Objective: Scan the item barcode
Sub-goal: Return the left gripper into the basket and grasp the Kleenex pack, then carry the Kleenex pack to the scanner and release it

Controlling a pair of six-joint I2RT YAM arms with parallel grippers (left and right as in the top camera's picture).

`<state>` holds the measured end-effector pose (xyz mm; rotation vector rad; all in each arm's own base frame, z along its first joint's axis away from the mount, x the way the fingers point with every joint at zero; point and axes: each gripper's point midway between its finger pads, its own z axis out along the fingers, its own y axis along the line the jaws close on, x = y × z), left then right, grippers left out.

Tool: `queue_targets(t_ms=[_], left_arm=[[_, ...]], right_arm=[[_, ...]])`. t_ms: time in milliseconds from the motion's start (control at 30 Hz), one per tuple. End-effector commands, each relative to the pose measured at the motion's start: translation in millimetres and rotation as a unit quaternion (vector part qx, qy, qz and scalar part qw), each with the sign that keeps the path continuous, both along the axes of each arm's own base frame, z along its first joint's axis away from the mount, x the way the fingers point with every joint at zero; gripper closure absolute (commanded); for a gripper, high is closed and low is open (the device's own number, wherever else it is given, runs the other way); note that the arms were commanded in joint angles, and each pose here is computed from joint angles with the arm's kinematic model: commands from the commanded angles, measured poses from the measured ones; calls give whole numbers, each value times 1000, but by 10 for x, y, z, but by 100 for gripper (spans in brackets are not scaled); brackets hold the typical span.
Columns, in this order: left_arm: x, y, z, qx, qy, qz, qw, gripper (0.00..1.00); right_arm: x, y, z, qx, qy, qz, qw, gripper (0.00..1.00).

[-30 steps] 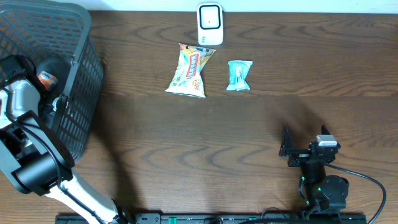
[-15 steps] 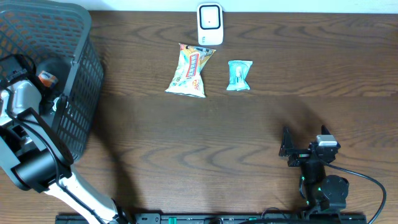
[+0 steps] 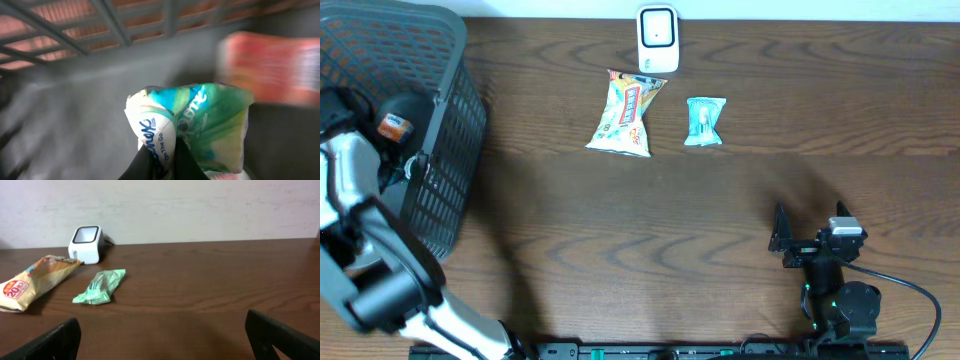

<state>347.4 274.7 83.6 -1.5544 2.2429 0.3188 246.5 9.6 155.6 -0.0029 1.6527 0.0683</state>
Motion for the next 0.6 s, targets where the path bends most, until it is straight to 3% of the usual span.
queue_targets(t_ms=[0,167,267,400,567], left_arm=[[146,-252,970,3,-135,-47,990,93],[96,-601,1911,-1,-279,-60,958,93],[43,-985,2469,-22,-367,-96,925,93],[43,-1594,2817,-60,-415,-174,891,93],[222,-2544,2871,-120,-415,-282,857,93]], right_arm=[[1,-34,-17,5,3,-8,1000,1],[1,-34,-17,5,3,-8,1000,1],[1,-34,-18,5,3,-8,1000,1],[1,-34,-17,5,3,-8,1000,1],[1,-34,-17,5,3,-8,1000,1]])
